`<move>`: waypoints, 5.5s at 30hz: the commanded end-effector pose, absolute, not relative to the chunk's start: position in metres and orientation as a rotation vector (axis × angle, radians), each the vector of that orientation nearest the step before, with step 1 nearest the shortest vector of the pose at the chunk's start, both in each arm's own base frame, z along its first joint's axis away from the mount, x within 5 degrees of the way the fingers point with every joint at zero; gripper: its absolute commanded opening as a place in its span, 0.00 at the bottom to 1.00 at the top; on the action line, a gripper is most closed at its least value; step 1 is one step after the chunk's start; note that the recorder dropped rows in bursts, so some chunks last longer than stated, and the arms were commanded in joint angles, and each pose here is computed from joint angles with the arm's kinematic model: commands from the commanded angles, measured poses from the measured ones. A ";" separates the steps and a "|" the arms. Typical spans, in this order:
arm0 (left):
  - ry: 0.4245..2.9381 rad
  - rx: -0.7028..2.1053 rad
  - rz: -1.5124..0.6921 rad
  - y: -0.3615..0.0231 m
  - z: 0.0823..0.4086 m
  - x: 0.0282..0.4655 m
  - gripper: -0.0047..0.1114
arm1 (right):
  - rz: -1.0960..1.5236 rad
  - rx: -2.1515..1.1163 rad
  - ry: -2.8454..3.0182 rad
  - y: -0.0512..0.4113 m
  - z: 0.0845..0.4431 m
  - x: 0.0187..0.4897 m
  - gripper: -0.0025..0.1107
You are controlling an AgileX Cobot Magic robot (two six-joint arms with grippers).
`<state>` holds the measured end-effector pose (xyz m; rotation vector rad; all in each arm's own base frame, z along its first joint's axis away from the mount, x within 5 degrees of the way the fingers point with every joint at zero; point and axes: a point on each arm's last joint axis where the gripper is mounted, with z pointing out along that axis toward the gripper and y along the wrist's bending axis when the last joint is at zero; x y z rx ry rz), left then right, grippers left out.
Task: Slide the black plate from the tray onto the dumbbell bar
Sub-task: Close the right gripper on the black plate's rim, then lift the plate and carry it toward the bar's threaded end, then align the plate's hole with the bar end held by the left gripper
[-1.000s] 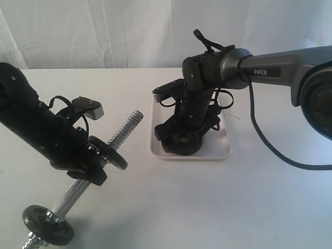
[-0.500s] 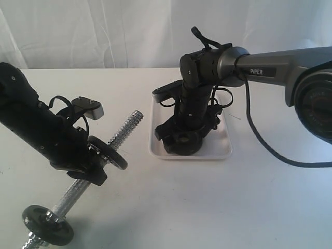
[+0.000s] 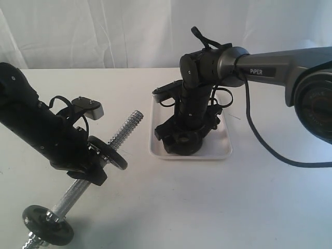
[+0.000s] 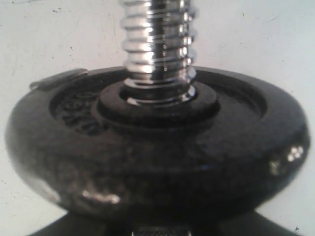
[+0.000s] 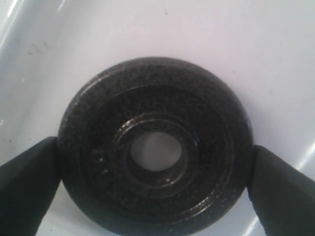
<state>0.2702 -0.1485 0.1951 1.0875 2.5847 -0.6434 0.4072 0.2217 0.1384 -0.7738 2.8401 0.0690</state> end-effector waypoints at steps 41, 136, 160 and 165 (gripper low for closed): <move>2.268 1.231 -0.898 -0.165 0.228 0.263 0.04 | 0.354 -0.671 2.589 0.150 0.385 0.268 0.02; 2.023 1.572 -0.936 -0.166 0.228 0.251 0.04 | 1.628 -0.457 2.397 0.137 0.234 0.297 0.02; 2.004 1.558 -0.982 -0.169 0.231 0.249 0.04 | 1.668 -0.545 2.430 0.160 0.225 0.279 0.02; 1.998 1.547 -1.005 -0.169 0.232 0.249 0.04 | 1.644 -0.522 2.426 0.155 0.224 0.282 0.02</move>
